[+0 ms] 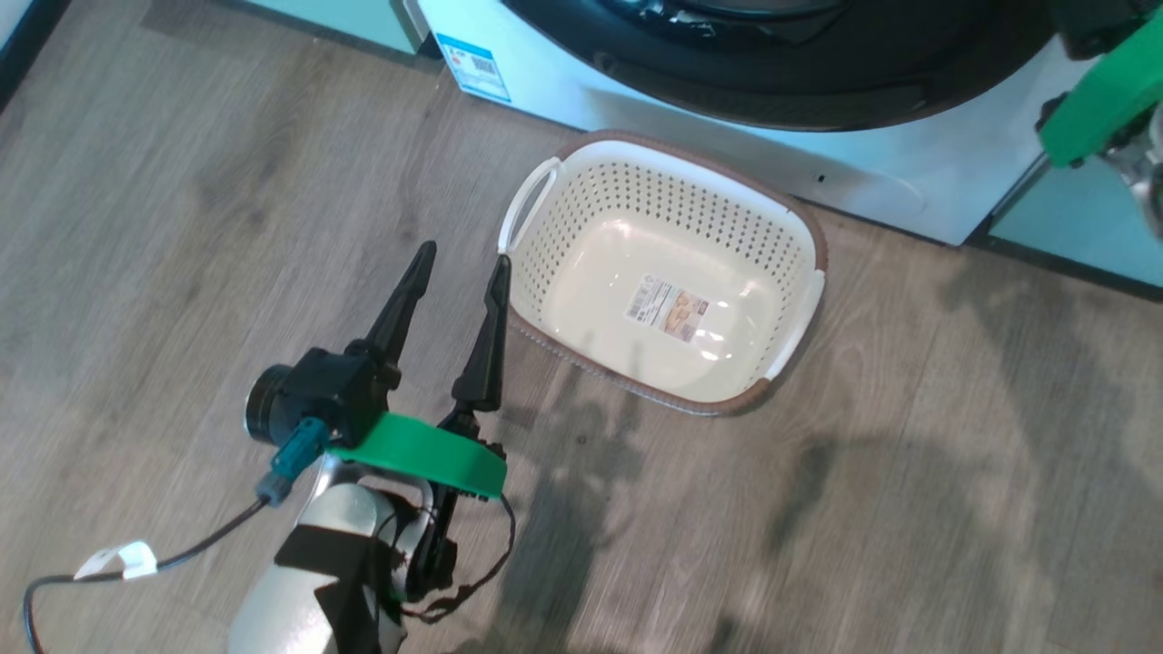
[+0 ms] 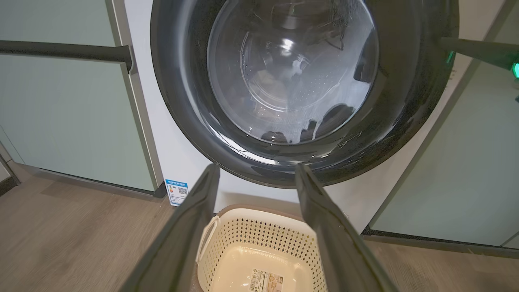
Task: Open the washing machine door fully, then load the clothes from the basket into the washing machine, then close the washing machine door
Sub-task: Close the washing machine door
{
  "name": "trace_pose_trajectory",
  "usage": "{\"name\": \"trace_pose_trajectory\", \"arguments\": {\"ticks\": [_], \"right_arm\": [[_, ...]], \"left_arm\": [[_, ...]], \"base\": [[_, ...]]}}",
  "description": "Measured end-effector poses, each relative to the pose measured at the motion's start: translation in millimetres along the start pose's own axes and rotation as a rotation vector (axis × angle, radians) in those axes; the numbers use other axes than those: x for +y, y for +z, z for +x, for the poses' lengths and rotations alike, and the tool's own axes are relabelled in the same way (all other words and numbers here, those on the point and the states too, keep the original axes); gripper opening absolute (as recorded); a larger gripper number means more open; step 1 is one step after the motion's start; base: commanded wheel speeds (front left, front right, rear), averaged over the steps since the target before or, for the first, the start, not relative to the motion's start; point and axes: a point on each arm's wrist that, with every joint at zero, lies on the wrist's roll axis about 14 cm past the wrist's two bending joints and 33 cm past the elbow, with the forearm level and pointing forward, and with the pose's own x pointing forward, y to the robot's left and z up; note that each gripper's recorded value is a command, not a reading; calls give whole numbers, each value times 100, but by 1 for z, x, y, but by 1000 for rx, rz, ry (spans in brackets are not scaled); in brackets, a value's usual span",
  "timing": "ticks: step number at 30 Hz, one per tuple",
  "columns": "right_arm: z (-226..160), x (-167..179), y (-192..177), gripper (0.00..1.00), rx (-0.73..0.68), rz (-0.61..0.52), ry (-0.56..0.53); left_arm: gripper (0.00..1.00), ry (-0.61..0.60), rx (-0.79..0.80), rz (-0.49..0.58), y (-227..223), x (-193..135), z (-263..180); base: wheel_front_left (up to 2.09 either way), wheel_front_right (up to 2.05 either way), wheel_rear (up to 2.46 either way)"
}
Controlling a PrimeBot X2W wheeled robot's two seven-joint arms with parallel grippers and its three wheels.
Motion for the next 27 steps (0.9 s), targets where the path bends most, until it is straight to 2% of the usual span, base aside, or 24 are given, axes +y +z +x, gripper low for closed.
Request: {"name": "trace_pose_trajectory", "arguments": {"ticks": [9,19,21,22,23,24,27], "right_arm": [[-44,15,-7,0,-12,12,6],[-131,2,-25,2,5,39,-135],[-146,-2,-22,65,-10,37,-169],[-152,-3,-20,86,-19,36,-184],[-158,-3,-18,86,-29,39,-197],[-163,-1,-16,100,-38,41,-205],[-173,1,-14,100,-48,48,-229]], "left_arm": [[100,-34,-19,-9,7,-10,-3],[100,-102,-15,-12,10,-27,-11],[100,-115,-22,-14,13,-31,-9],[100,-124,-21,-16,14,-34,-8],[100,-132,-20,-17,15,-37,-8],[100,-138,-21,-18,15,-39,-9],[100,-149,-6,-20,12,-42,-11]], "base": [[0,0,0],[0,0,0],[0,0,0],[0,0,0],[0,0,0],[0,0,0],[0,0,0]]}}
